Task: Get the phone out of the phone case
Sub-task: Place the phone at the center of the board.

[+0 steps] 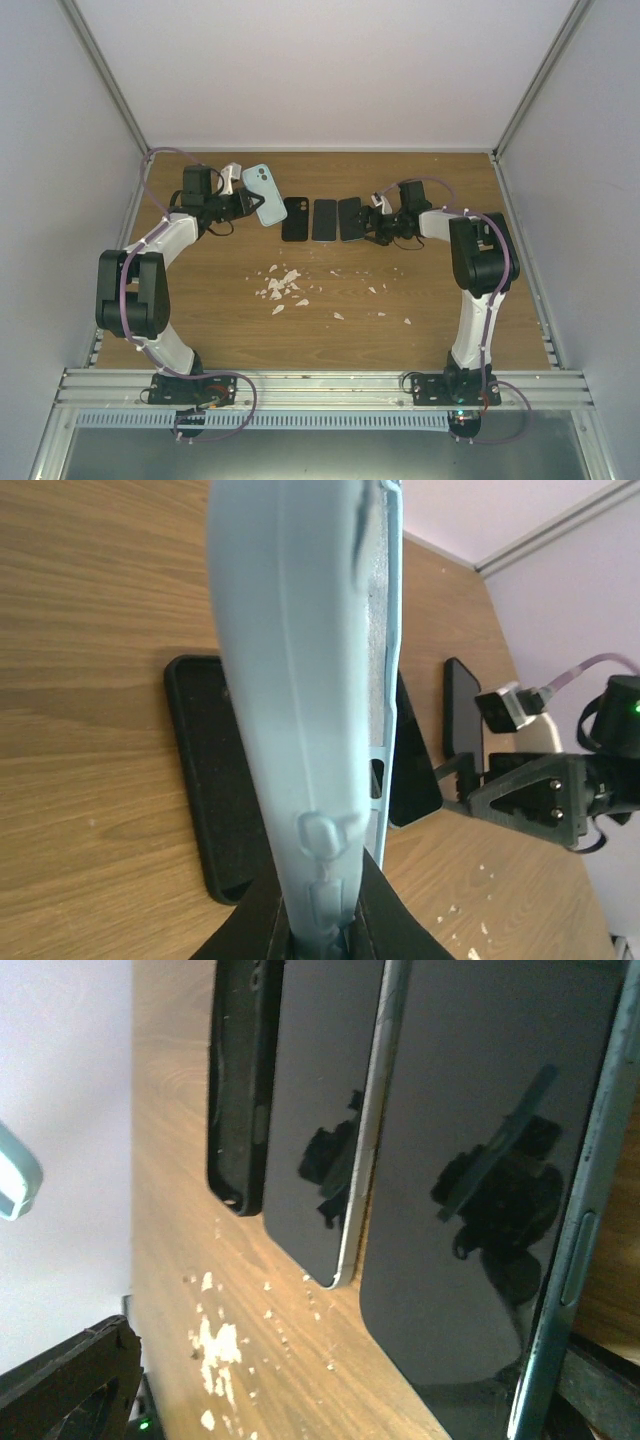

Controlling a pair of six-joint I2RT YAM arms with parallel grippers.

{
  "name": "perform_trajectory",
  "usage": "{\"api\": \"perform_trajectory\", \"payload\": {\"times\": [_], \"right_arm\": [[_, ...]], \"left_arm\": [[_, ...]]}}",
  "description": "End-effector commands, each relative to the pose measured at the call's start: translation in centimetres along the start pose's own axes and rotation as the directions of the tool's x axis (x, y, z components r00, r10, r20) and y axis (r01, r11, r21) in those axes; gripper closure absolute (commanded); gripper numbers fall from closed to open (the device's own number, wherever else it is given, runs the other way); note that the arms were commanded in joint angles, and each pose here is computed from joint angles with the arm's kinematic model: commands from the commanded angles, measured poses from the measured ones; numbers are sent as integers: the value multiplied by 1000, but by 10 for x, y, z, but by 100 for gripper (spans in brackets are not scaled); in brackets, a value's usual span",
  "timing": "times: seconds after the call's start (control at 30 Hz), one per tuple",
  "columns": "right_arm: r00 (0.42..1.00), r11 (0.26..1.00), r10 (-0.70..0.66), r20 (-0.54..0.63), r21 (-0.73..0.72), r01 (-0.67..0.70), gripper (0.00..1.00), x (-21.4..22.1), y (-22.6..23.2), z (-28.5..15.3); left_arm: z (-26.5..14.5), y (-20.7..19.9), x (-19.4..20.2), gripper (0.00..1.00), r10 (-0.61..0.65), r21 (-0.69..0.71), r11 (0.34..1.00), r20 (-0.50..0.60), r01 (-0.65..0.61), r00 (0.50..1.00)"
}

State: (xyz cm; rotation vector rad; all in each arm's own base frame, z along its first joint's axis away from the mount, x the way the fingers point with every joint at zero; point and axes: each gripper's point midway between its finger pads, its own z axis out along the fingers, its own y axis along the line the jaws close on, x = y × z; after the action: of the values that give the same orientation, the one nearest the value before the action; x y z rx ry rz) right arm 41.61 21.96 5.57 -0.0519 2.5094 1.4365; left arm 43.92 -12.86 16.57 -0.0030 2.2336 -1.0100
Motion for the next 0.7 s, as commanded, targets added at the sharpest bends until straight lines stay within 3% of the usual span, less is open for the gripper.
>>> {"api": "perform_trajectory", "payload": {"times": [0.0,0.43,0.67], "right_arm": [[999,977,-32,14,210,28,0,0,-24,-7],[993,944,-113,-28,309,116,0,5,-20,5],[990,901,-139,-17,411,134,0,3,-34,-10]], "left_arm": [[-15,-4,-19,100,93,-33,995,54,-91,994],[-18,11,-11,100,125,-67,990,4,-125,992],[-16,21,-20,100,184,-63,980,-71,-189,980]]}}
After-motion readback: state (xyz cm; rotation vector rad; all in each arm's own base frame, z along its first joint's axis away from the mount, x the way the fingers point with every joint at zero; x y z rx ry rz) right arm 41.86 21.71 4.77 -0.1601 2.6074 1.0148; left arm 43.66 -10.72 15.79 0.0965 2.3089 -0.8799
